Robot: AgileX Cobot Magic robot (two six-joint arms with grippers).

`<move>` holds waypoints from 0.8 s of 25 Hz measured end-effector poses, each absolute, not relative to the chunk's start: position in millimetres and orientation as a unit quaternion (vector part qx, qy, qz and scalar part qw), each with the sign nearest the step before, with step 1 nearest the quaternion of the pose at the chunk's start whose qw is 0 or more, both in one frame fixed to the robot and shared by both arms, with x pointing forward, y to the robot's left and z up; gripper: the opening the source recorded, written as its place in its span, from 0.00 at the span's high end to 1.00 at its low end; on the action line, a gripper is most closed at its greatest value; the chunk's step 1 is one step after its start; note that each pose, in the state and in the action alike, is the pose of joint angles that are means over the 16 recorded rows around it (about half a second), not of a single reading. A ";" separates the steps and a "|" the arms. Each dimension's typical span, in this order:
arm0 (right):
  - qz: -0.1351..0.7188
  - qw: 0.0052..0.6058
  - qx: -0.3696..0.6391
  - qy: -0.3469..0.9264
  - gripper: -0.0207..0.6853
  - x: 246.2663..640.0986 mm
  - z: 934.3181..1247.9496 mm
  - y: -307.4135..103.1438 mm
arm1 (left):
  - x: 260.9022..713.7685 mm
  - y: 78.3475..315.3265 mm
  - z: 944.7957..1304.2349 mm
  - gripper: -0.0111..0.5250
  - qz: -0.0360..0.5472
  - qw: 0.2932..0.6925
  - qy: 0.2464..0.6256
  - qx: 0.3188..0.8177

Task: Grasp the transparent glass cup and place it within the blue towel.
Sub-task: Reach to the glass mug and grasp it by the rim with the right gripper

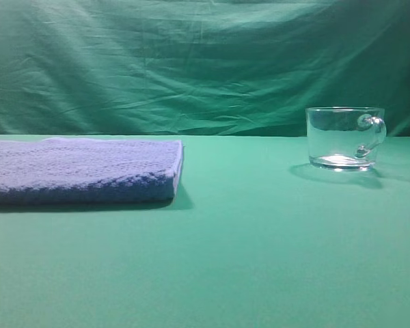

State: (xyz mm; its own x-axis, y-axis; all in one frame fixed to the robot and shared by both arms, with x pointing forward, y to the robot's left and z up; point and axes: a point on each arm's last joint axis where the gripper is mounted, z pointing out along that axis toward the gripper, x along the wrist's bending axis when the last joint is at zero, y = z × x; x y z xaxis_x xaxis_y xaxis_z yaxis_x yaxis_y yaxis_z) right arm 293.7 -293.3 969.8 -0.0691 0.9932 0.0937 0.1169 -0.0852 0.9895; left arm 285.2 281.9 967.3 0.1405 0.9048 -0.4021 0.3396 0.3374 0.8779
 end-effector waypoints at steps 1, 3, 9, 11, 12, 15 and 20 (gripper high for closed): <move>0.520 0.431 0.528 0.514 0.90 293.5 974.7 -293.3 | 285.2 281.9 967.3 0.98 0.256 0.552 0.603 0.516; 0.538 0.436 0.522 0.498 0.90 293.1 985.6 -293.3 | 285.2 281.9 967.3 0.98 0.256 0.552 0.603 0.516; 0.548 0.436 0.519 0.491 0.90 296.5 1015.3 -292.7 | 285.2 281.9 967.3 0.98 0.256 0.552 0.603 0.516; 0.535 0.429 0.525 0.504 0.90 301.0 1022.6 -292.0 | 285.2 281.9 967.3 0.98 0.256 0.552 0.603 0.516; 0.527 0.425 0.528 0.512 0.90 303.9 1025.7 -291.7 | 285.2 281.9 967.3 0.98 0.256 0.552 0.603 0.516; 0.499 0.408 0.542 0.539 0.90 316.0 1031.4 -290.5 | 285.2 281.9 967.3 0.98 0.256 0.552 0.603 0.516; 0.440 0.365 0.572 0.589 0.90 342.8 1028.9 -288.4 | 285.2 281.9 967.3 0.98 0.256 0.552 0.603 0.516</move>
State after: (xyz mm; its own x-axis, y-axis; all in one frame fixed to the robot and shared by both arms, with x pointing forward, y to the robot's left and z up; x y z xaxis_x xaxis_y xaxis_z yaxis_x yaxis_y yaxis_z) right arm 342.8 -288.4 1028.9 -0.0796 0.9941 0.0733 0.3523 -0.0408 0.9350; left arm 285.2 281.9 967.3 0.1405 0.9048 -0.4021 0.3396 0.3374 0.8779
